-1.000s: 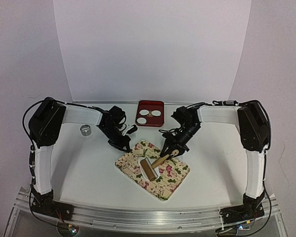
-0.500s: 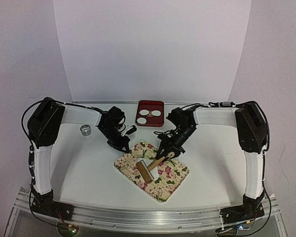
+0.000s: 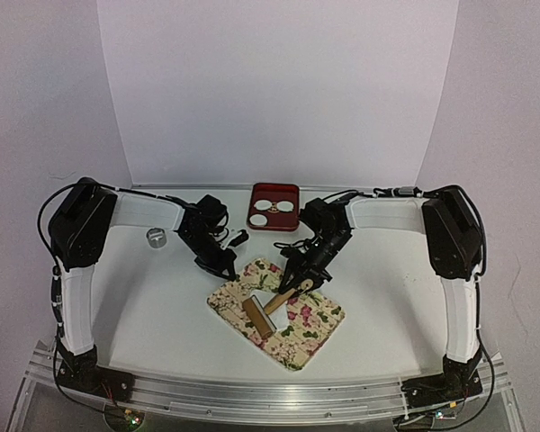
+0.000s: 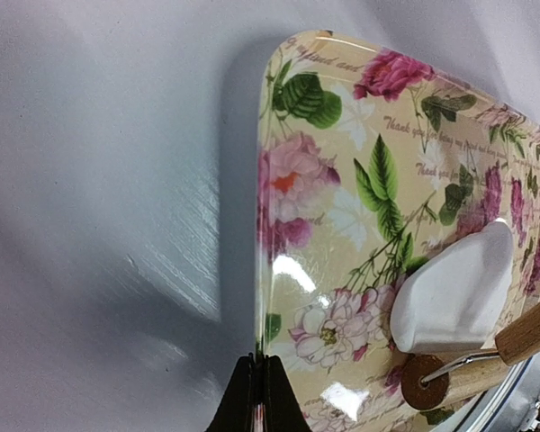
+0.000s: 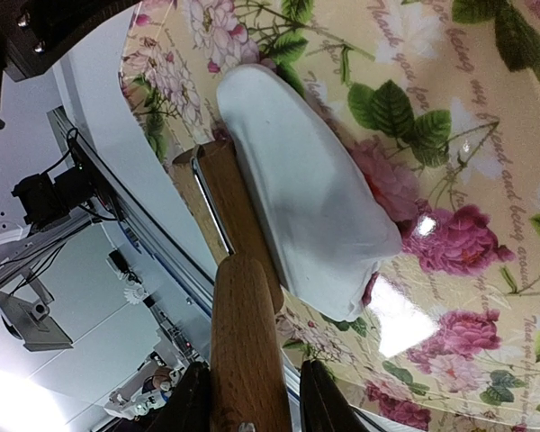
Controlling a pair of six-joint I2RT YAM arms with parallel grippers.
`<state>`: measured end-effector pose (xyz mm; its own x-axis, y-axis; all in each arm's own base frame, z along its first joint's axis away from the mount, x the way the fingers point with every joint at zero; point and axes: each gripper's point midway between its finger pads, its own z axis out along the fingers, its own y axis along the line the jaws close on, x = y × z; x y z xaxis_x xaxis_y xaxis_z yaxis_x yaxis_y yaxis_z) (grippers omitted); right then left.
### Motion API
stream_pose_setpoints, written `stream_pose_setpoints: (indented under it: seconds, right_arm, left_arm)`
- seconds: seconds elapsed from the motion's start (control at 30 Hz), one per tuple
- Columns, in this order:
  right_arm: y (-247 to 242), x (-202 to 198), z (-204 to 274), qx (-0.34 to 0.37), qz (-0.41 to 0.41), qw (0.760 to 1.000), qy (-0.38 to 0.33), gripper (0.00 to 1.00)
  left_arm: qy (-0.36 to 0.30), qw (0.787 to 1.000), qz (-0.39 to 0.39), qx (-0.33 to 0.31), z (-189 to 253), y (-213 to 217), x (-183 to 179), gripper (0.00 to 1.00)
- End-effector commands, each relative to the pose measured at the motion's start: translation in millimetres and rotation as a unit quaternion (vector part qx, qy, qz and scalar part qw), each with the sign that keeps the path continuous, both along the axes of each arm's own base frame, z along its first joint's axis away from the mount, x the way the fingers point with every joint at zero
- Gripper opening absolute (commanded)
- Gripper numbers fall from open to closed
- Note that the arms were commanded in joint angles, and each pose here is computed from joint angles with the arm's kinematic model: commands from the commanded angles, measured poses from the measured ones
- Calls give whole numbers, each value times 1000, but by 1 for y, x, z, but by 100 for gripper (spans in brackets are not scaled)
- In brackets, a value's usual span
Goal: Roll out the dumpling wrappers from the dough
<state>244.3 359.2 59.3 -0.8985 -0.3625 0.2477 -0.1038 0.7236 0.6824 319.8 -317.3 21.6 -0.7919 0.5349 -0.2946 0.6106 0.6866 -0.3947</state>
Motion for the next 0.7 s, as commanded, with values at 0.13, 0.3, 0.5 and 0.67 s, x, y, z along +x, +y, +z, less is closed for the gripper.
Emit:
stream_pose_setpoints:
  seconds: [0.13, 0.3, 0.5, 0.67]
  right_arm:
    - [-117, -12, -122, -354, 44, 932, -64, 0]
    - [-114, -13, -123, -354, 51, 931, -68, 0]
    - [-110, -14, -124, -353, 61, 931, -72, 0]
    - [-107, -15, -125, -353, 69, 930, -74, 0]
  left_arm:
    - [13, 998, 28, 62, -21, 26, -6, 0]
    - [17, 997, 35, 63, -23, 26, -6, 0]
    - [19, 997, 40, 63, -25, 26, -5, 0]
    - [20, 997, 40, 63, -25, 25, -4, 0]
